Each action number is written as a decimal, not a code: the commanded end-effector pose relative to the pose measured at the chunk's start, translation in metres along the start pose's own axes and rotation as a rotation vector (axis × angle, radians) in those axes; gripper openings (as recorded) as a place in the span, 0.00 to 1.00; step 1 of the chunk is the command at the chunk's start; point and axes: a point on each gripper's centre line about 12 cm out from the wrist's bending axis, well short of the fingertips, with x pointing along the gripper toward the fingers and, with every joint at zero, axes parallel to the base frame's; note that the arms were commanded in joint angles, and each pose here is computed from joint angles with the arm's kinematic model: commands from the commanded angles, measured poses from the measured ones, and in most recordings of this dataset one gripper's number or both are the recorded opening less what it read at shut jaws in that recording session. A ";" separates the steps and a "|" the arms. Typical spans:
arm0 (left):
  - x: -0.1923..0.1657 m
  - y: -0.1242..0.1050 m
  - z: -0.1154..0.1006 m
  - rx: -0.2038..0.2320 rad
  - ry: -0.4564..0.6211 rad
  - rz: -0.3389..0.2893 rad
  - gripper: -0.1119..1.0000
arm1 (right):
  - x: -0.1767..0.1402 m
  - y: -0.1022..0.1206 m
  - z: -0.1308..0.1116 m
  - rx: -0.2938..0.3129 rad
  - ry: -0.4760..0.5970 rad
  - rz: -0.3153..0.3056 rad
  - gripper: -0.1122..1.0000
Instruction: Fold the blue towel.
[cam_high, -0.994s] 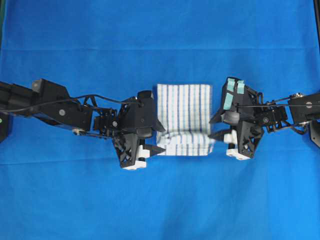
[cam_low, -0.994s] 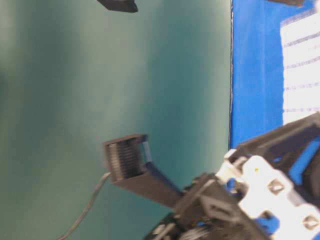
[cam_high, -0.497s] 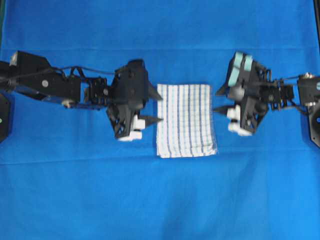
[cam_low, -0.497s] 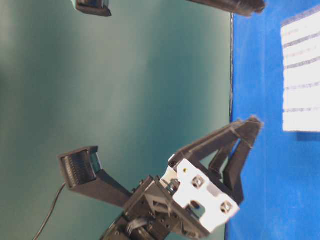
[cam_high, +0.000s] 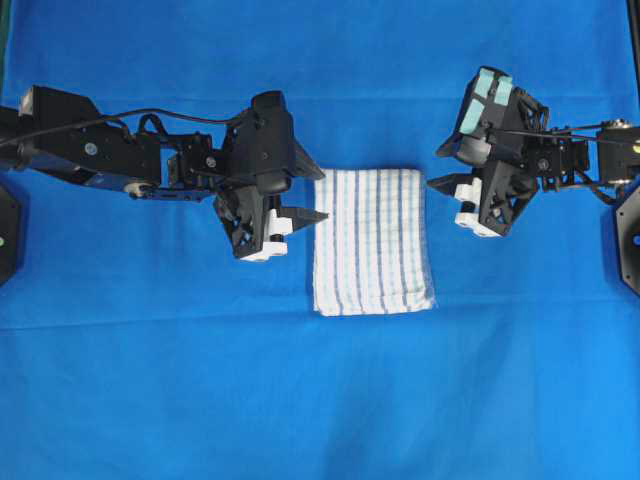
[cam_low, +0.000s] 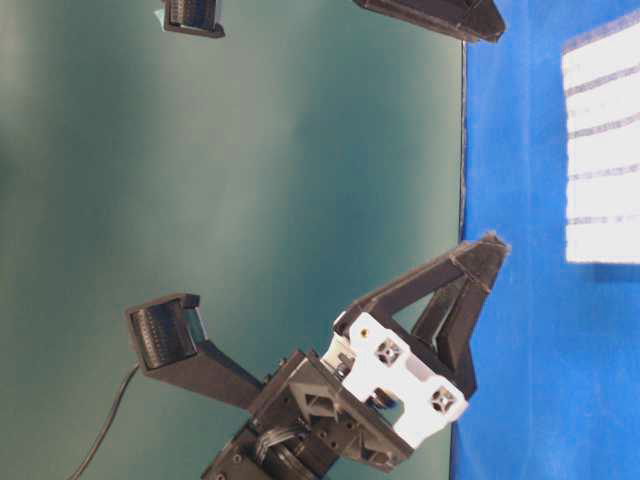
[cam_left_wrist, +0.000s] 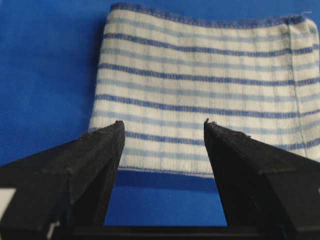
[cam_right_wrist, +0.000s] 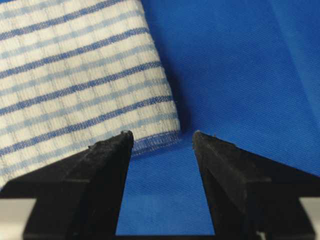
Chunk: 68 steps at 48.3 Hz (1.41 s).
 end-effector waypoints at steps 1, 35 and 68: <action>-0.010 -0.002 0.011 -0.004 -0.038 -0.005 0.62 | -0.007 0.004 0.007 -0.006 -0.039 0.015 0.63; -0.129 -0.013 0.004 0.022 -0.187 -0.039 0.62 | -0.134 -0.006 -0.003 0.007 -0.284 -0.001 0.63; -0.229 -0.008 -0.074 0.024 -0.439 -0.037 0.62 | -0.142 -0.014 -0.051 0.008 -0.368 0.026 0.63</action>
